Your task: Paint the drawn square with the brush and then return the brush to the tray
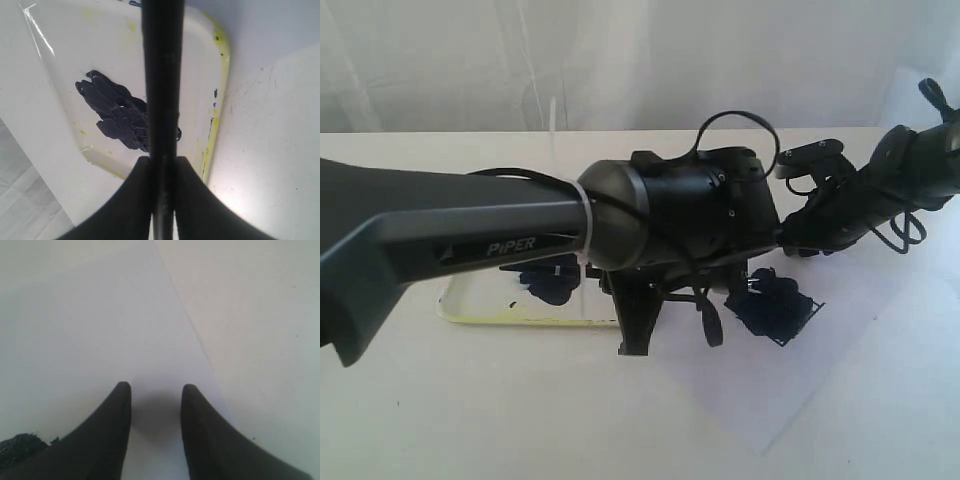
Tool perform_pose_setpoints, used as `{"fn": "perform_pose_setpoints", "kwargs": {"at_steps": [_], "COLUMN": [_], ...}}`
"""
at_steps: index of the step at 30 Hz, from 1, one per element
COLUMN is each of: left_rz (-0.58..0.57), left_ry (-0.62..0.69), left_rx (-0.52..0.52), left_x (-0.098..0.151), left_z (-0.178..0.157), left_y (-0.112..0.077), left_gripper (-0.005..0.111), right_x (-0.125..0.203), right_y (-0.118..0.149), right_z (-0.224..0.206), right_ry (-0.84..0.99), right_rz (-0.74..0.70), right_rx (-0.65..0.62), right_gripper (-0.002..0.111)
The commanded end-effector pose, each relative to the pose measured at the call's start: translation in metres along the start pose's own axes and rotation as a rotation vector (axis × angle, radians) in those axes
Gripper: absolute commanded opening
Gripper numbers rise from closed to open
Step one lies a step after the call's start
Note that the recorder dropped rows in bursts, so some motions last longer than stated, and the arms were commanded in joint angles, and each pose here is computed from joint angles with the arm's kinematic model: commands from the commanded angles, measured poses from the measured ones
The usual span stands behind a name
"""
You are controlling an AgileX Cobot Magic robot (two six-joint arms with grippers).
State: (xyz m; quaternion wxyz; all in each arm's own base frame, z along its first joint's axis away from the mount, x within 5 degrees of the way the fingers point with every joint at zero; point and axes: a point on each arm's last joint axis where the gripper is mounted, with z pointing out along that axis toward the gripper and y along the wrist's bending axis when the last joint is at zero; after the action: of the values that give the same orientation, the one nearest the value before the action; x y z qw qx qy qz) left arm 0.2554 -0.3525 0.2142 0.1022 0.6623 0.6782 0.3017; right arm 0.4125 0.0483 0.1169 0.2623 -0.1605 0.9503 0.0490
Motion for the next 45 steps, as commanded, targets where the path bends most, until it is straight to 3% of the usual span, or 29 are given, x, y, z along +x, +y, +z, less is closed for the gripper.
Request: {"fn": "perform_pose_setpoints", "kwargs": {"at_steps": [1, 10, 16, 22, 30, 37, 41, 45], "left_rz": [-0.007, -0.008, -0.030, -0.078, -0.174, -0.182, -0.322, -0.406], "left_ry": [0.074, 0.073, 0.071, 0.056, 0.007, 0.157, 0.112, 0.077], "left_rx": [0.037, 0.043, 0.108, 0.161, 0.298, 0.457, 0.571, 0.586], "left_x": [0.011, 0.011, 0.017, 0.036, 0.084, 0.164, 0.193, 0.214], "left_z": [-0.008, -0.008, 0.000, 0.002, 0.007, 0.068, 0.093, 0.108], "left_y": [-0.003, -0.004, 0.001, 0.018, 0.048, 0.055, 0.061, 0.069], "left_gripper": [0.000, 0.000, 0.000, 0.000, 0.000, 0.000, 0.000, 0.000], "right_x": [0.005, -0.010, -0.020, -0.032, -0.038, -0.036, -0.037, -0.036], "right_y": [-0.001, -0.002, -0.001, 0.001, 0.005, 0.007, 0.007, 0.006], "right_z": [0.001, -0.021, -0.040, -0.071, -0.097, -0.099, -0.099, -0.096], "right_ry": [0.025, -0.048, -0.101, -0.166, -0.199, -0.171, -0.178, -0.176], "right_rz": [-0.009, -0.004, -0.011, 0.012, 0.069, 0.072, 0.073, 0.074], "right_rx": [-0.006, 0.015, 0.028, 0.032, 0.017, -0.006, -0.001, 0.001], "right_gripper": [0.036, 0.068, 0.069, 0.069, 0.069, 0.069, 0.069, 0.069]}}
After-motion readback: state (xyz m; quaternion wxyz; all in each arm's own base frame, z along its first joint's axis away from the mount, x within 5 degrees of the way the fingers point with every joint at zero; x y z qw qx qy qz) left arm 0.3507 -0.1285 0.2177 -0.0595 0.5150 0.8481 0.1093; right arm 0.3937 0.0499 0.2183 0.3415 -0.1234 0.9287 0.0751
